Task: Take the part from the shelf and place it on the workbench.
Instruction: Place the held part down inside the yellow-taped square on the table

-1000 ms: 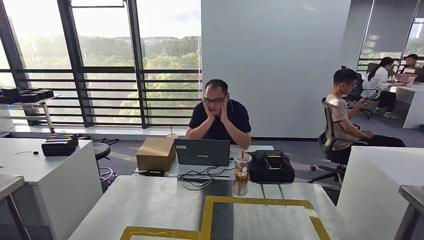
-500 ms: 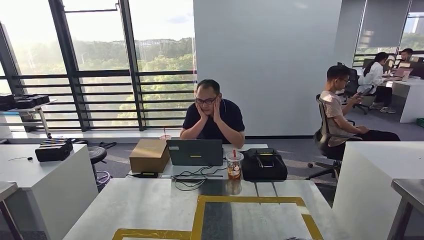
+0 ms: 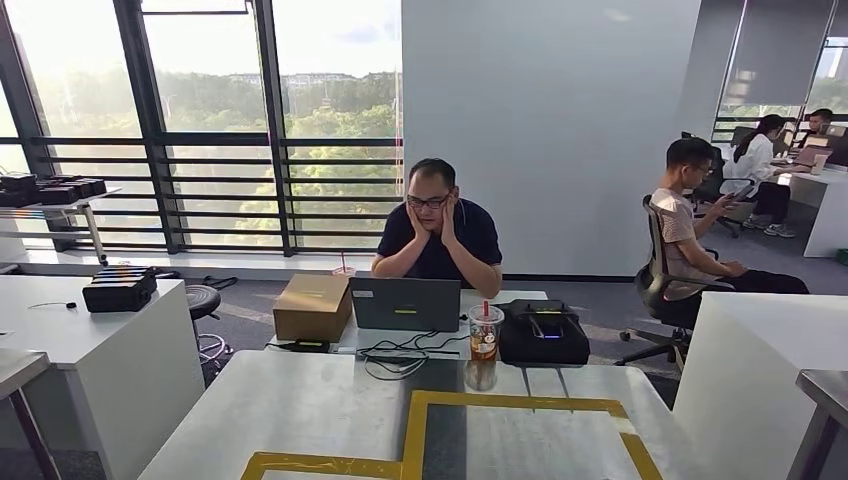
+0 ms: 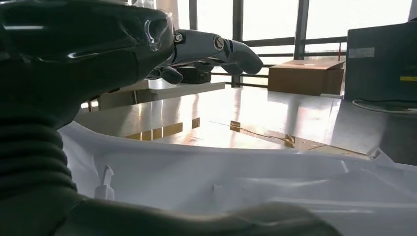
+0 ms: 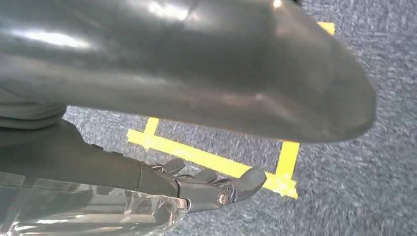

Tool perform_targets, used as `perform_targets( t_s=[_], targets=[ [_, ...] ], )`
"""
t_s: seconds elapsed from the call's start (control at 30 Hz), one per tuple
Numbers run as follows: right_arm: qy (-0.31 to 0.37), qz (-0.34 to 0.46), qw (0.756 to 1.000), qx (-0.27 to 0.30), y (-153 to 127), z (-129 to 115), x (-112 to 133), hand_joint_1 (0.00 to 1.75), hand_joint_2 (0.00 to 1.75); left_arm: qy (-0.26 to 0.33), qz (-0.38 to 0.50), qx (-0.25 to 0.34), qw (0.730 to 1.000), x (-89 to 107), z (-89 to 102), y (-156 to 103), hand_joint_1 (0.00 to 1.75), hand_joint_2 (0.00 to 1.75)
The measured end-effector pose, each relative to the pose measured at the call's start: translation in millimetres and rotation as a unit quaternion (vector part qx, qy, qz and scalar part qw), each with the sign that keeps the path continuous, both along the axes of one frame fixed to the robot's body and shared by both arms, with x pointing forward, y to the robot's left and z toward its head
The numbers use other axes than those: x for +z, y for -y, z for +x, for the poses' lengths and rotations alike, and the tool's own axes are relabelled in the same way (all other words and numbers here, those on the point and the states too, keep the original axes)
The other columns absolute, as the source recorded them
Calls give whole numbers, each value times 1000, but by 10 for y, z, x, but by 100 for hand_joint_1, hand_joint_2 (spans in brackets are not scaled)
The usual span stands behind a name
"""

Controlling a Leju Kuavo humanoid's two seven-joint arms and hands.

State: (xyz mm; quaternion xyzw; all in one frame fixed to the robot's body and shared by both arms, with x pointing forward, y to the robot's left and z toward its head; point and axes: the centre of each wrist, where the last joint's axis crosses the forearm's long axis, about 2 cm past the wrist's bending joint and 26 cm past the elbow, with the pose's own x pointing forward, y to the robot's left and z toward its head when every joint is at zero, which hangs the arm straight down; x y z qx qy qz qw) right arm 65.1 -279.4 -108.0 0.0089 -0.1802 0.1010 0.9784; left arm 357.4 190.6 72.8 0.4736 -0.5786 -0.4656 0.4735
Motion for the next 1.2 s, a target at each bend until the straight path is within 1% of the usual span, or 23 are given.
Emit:
perform_targets(
  t_s=[0.07,0.13,0.23,0.33,0.47,0.6,0.7,0.77,0.83,0.93,1.0,1.2],
  targets=[
    [1,-2,1000,-4,11,14,2,0,0,-16,-42,4,999,29,28,16,0,0],
    [1,-2,1000,-6,13,17,2,0,0,-34,-107,9,994,56,53,37,0,0],
    [1,-1,1000,-4,13,15,2,0,0,-60,-223,18,973,77,70,83,0,0],
    [-1,-2,1000,-4,27,26,4,0,0,-81,-317,23,945,99,66,162,0,0],
    [-4,-6,1000,-3,46,29,4,0,0,-97,-406,16,909,162,34,297,0,0],
    [-5,-10,1000,-7,57,39,5,0,0,-98,-487,-8,868,375,81,446,0,0],
    [-10,-11,1000,-8,94,29,3,0,0,-111,-558,-40,822,521,70,557,0,0],
    [-11,-12,1000,-11,125,23,2,0,0,-110,-597,-75,791,655,50,640,0,0],
    [-11,-14,1000,-16,161,3,0,0,0,-104,-629,-111,763,790,2,715,0,0],
    [-13,-17,999,-25,213,-79,-12,0,0,-99,-662,-149,728,877,-147,758,0,0],
    [-14,-18,999,-32,243,-131,-19,0,0,-88,-669,-172,718,924,-244,764,0,0],
    [-12,-16,998,-52,275,-247,-31,0,0,-32,-674,-240,698,1083,-506,749,0,0]
  ],
)
